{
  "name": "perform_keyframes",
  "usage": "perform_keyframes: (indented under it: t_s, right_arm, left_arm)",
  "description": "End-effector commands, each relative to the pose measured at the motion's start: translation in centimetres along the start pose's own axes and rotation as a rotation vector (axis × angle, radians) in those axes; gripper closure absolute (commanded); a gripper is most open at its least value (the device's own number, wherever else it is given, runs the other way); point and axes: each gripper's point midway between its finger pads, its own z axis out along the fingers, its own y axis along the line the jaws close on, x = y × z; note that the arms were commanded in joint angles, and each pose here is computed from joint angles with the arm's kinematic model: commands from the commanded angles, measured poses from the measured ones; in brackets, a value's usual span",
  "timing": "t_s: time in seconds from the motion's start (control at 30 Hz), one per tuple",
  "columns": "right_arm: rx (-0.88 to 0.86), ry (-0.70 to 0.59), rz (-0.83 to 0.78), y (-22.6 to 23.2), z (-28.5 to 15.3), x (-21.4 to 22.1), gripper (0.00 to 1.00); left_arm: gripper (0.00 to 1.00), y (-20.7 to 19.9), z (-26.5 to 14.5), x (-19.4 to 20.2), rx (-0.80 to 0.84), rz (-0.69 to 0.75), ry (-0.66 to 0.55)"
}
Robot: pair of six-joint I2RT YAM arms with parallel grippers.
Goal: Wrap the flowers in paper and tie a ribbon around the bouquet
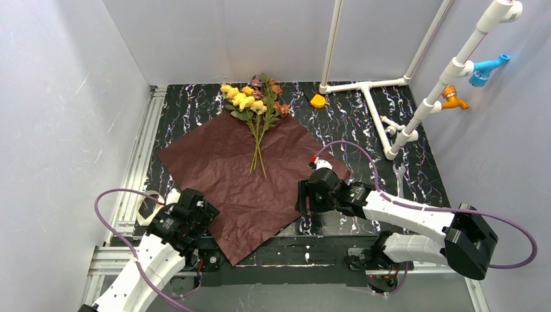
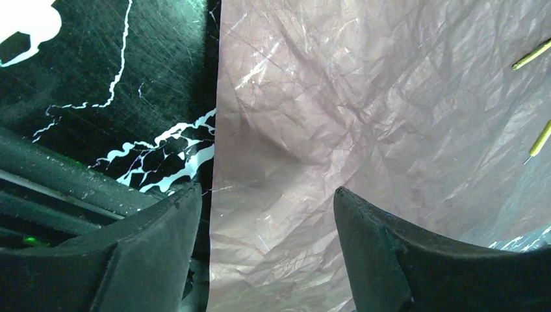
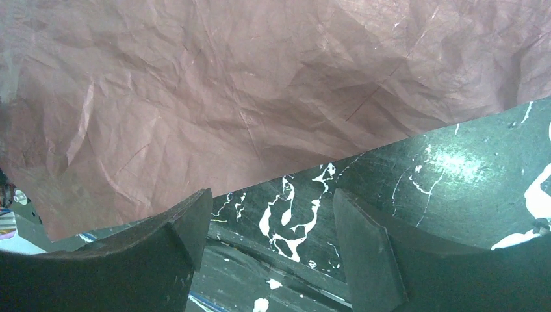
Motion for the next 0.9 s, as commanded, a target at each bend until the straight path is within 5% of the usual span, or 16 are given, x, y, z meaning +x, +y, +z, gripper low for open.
perform_keyframes:
  t_s: [0.0,0.3,0.5,0.67,0.87]
  right_arm:
    - [0.008,-0.021,0.003,-0.1,0.1,-0.6,0.23]
    - [0.014,-0.023,0.002,-0.1,0.0,-0.6,0.23]
    - [-0.048,-0.038,-0.035,1.4,-0.3,-1.5,0.25]
    - [-0.171,0.003,-0.085,4.7,0.0,-2.1,0.37]
    - [-0.287,0.112,-0.091,8.0,1.4,-1.2,0.57]
  left_arm:
    - [0.29,0.4,1.1,0.5,0.003,0.015,0.008]
    - [0.39,-0.1,2.0,1.1,0.042,0.012,0.028]
    - [0.59,-0.5,0.9,0.7,0.059,0.009,0.019]
    - [0.83,-1.1,0.5,0.7,0.076,-0.009,0.028]
    - [0.98,-1.3,0.1,1.0,0.078,-0.034,0.048]
